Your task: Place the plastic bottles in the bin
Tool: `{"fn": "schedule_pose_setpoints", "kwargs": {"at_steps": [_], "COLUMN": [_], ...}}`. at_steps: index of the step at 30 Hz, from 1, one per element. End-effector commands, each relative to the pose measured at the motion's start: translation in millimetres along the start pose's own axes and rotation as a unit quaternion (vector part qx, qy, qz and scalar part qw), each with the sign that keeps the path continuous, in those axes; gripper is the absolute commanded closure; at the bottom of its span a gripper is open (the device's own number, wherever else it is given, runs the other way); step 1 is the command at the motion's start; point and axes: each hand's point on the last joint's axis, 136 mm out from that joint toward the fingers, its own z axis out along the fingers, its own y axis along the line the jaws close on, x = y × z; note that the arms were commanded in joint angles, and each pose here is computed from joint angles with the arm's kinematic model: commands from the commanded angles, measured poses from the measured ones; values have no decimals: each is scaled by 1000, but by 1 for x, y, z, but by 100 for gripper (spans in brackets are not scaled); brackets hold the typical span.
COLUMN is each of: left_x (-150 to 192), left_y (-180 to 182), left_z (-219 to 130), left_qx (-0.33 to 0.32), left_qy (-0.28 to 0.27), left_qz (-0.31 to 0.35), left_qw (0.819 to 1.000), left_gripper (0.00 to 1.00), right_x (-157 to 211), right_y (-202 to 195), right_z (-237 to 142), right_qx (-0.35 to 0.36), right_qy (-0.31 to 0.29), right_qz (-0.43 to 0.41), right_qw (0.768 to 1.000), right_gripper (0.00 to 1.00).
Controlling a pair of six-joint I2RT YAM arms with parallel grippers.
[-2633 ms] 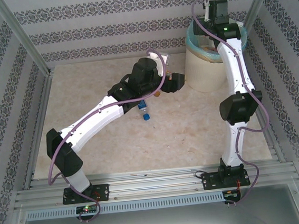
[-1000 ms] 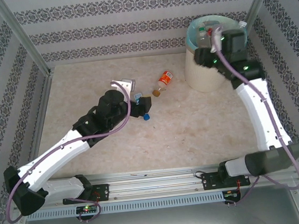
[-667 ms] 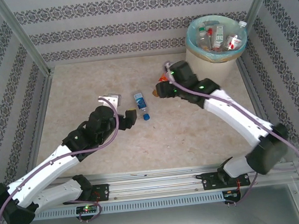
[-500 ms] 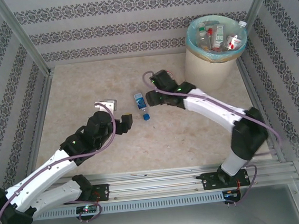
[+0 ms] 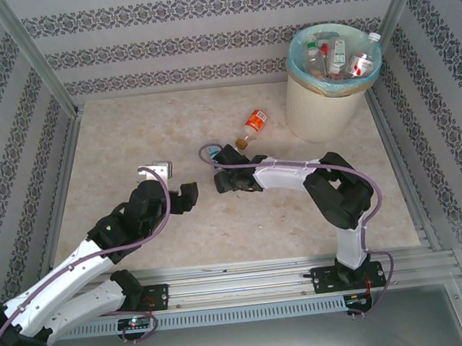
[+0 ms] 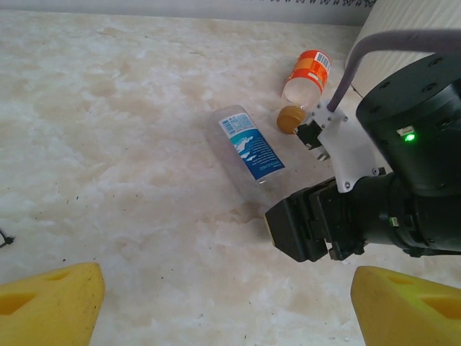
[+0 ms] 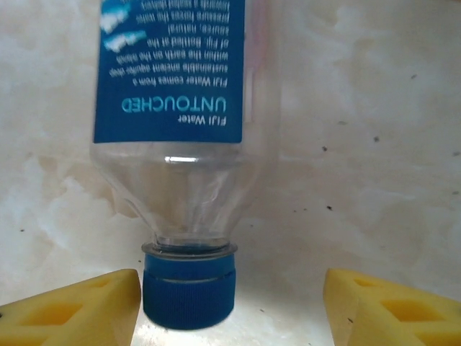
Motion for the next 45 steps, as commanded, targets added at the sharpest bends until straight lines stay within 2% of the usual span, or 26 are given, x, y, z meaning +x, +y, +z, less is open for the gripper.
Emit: {"fn": "schedule_pose_setpoints", "kwargs": {"at_steps": [1,4,7,10,13,16,18,21,24,28,30,33,37,40,43,45], "left_x": [-4,-4,-6,-15,-31,-47,-57,-72,-83,-83,-80,-73,-68,-65,-63,-62], "left_y": [4,3,3,4,3,-3,-4,-8,-17,-32,-35,-39,-42,-39,-35,-32], "left_z": [2,4,4,1,-3,-1,3,4,4,12,19,30,34,32,29,29], "left_qx": [-11,-10,-12,-14,-17,-20,-34,-46,-32,3,12,21,31,29,23,19], "left_qy": [-2,-2,-4,-12,-29,-55,-74,-96,-120,-152,-147,-131,-121,-120,-122,-122], "left_qz": [-7,-8,-4,8,62,174,248,297,287,252,237,216,194,188,184,180], "left_qw": [1000,1000,1000,1000,998,983,965,949,950,956,960,967,973,974,975,976], "left_gripper": [11,11,11,10,9,3,0,0,0,0,0,0,0,0,0,0], "right_x": [-2,-3,-3,-5,-4,2,5,3,-16,-65,-87,-117,-157,-193,-216,-226], "right_y": [6,6,7,12,18,24,22,5,-17,-45,-61,-93,-140,-162,-176,-180], "right_z": [7,7,3,-12,-39,-71,-93,-130,-185,-282,-321,-357,-374,-374,-361,-354], "right_qx": [-10,-14,-17,-36,-65,-124,-164,-199,-208,-205,-196,-157,-133,-226,-270,-283], "right_qy": [-14,-17,-15,-18,-12,10,24,15,-35,-159,-212,-265,-278,-285,-272,-271], "right_qz": [16,15,7,-8,-27,-30,-7,42,74,102,117,134,187,272,333,352], "right_qw": [1000,1000,1000,999,997,992,986,979,975,960,950,942,933,891,862,850], "right_gripper": [41,47,60,79,100,100,100,100,100,100,100,100,100,100,100,100]}}
